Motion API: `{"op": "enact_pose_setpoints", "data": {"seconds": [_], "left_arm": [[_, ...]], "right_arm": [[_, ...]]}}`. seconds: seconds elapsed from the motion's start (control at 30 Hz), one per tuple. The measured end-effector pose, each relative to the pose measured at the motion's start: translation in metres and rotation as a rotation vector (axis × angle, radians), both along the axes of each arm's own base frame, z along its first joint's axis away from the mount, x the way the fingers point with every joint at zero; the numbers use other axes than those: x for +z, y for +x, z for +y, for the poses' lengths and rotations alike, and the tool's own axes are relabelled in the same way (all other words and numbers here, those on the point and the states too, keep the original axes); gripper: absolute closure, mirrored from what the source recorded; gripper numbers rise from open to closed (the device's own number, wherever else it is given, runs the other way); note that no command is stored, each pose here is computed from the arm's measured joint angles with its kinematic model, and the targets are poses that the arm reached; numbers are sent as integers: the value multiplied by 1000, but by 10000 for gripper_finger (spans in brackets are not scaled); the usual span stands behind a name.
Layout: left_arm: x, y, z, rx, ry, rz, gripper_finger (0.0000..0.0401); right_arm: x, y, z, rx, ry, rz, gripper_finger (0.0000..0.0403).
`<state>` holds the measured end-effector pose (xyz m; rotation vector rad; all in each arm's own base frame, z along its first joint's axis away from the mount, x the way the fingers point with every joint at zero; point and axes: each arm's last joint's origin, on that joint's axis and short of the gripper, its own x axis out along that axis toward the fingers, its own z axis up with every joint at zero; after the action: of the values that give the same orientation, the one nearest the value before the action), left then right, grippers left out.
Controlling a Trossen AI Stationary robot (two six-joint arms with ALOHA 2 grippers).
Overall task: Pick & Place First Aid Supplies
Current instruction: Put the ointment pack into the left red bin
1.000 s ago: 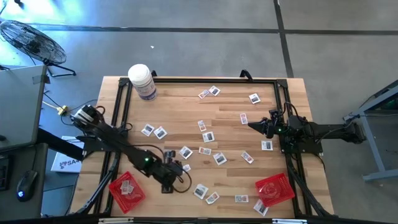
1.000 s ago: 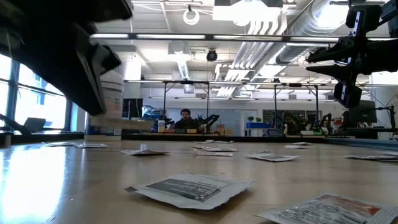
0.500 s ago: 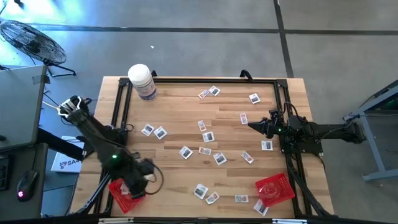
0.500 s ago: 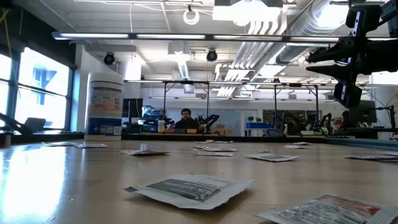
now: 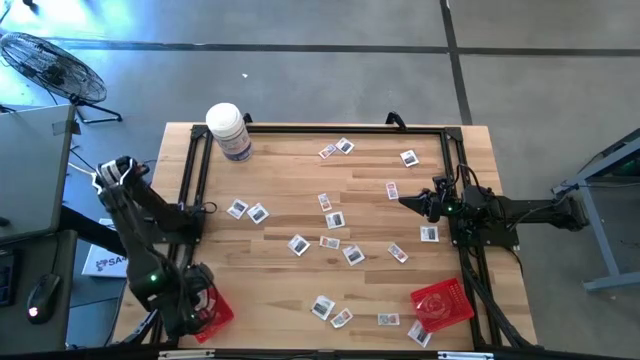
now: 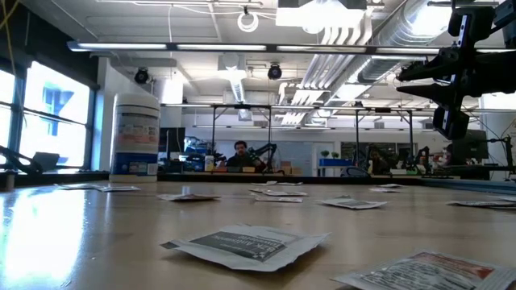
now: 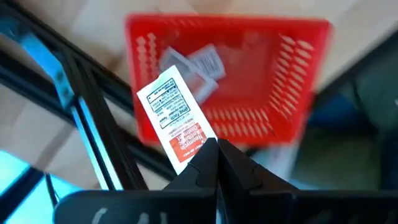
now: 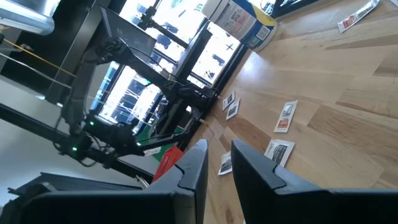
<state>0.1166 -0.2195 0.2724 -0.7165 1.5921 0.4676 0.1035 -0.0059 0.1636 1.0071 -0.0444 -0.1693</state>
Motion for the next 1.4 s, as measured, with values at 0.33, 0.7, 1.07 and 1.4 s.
{"op": "enact_pose_setpoints", "data": {"seconds": [0.33, 0.7, 1.07, 1.4], "left_arm": [[-50, 1, -3, -25, -27, 12, 400], [-68, 0, 2, -17, 5, -15, 400], [-67, -1, 2, 5, -8, -1, 305], [-32, 33, 2, -20, -2, -291, 291]], "right_arm": [[0, 0, 0, 0, 0, 1, 339], [0, 0, 0, 0, 0, 1, 339], [0, 0, 0, 0, 0, 1, 339], [0, 0, 0, 0, 0, 1, 339]]}}
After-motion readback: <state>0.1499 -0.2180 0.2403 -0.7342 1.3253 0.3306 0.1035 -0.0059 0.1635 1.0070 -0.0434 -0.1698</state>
